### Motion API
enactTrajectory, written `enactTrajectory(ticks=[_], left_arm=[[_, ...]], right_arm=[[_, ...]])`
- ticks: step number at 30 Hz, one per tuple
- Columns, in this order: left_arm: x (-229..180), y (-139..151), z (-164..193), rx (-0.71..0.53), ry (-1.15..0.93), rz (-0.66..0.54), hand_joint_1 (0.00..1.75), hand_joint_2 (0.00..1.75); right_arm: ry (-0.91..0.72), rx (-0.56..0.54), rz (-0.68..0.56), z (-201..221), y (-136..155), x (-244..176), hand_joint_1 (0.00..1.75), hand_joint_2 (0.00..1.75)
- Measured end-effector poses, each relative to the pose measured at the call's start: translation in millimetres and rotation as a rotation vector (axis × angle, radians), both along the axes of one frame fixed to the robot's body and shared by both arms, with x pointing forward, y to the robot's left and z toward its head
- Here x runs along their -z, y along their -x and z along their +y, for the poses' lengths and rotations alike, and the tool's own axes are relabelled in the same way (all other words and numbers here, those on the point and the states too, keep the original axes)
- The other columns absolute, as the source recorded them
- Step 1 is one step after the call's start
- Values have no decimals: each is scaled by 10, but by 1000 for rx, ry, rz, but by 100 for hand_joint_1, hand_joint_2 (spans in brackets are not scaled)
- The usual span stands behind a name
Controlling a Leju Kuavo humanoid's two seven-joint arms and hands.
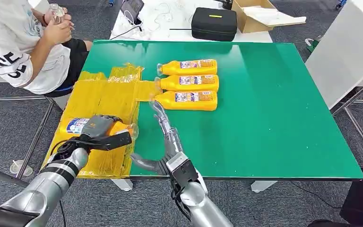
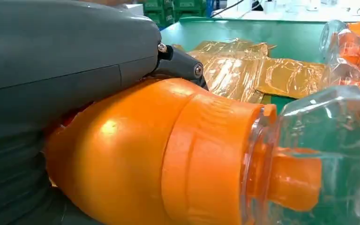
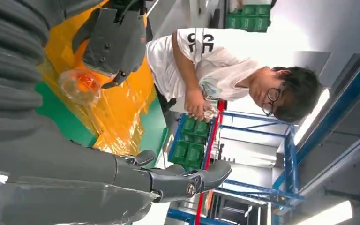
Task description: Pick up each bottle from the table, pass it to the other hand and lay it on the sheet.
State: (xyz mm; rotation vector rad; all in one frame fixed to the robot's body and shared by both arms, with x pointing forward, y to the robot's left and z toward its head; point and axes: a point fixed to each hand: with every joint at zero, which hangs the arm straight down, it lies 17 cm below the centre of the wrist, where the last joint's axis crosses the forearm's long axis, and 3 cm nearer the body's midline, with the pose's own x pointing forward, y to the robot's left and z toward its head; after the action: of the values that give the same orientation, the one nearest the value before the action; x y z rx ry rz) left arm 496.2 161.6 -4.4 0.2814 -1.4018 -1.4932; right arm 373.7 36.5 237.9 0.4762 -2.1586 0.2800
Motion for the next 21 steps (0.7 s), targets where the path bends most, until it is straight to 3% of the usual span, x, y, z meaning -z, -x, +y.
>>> enactTrajectory(ticks=[1,13,21], left_arm=[[2,2,0,0,0,1,0,175],[137,178,-40,15,68,156,0,175],[146,223,-56,26,93,193,0,175]], right_arm=[[1,0,2,2,0,6,0,175],[14,-25,25,65,4,99,0,175],[19,-31,38,79,-14,143,0,175]])
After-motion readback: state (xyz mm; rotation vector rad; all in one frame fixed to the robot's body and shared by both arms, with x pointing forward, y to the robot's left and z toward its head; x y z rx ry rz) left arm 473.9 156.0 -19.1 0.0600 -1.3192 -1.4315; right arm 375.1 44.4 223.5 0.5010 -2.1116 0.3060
